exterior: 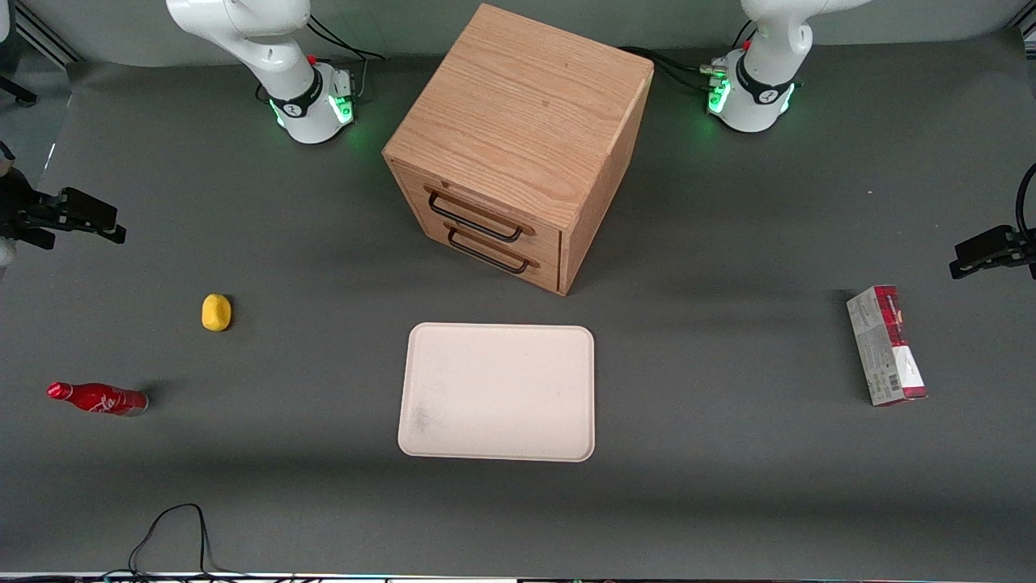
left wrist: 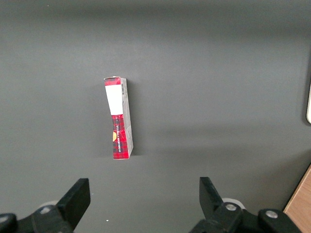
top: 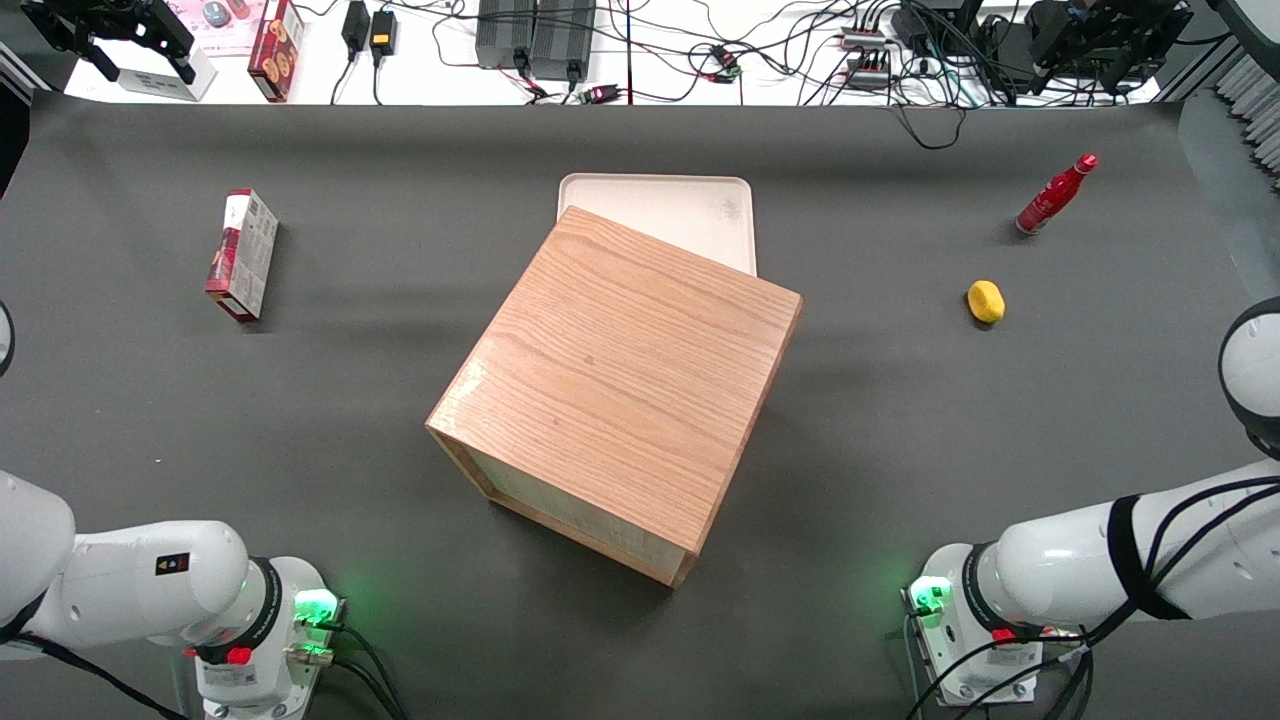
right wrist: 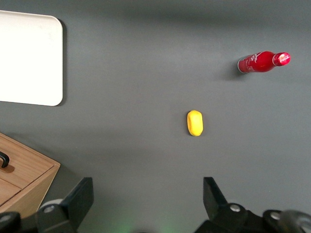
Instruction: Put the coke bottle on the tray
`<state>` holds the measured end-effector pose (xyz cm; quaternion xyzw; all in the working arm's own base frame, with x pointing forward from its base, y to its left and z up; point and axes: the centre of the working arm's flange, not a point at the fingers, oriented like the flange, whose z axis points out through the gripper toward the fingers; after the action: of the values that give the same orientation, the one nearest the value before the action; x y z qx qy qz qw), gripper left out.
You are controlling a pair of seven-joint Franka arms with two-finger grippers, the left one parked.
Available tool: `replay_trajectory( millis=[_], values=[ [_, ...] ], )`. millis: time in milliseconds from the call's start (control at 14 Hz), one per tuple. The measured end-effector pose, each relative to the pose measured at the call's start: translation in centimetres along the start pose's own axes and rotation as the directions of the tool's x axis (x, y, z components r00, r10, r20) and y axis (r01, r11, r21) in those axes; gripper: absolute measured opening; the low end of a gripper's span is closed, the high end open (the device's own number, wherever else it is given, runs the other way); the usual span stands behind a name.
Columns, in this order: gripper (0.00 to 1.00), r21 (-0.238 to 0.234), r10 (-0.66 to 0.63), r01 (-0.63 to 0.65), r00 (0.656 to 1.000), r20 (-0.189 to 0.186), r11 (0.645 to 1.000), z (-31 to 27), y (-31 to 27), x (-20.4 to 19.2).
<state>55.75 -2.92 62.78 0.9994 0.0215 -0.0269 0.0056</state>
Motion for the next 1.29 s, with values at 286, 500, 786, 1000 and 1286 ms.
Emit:
replay_trajectory(
  millis=[286, 500, 786, 1000, 1286],
  values=[
    [1.0, 0.0, 0.0, 0.0, 1.0, 0.0, 1.0, 0.01, 0.0, 0.0],
    [1.0, 0.0, 0.0, 0.0, 1.0, 0.001, 1.0, 0.02, 0.0, 0.0],
    [1.0, 0.0, 0.0, 0.0, 1.0, 0.001, 1.0, 0.04, 0.01, 0.0],
    [1.0, 0.0, 0.001, -0.001, 1.0, 0.001, 1.0, 0.04, 0.04, 0.0],
    [1.0, -0.002, 0.008, -0.008, 1.0, 0.002, 1.0, 0.07, 0.44, -0.02]
  ],
)
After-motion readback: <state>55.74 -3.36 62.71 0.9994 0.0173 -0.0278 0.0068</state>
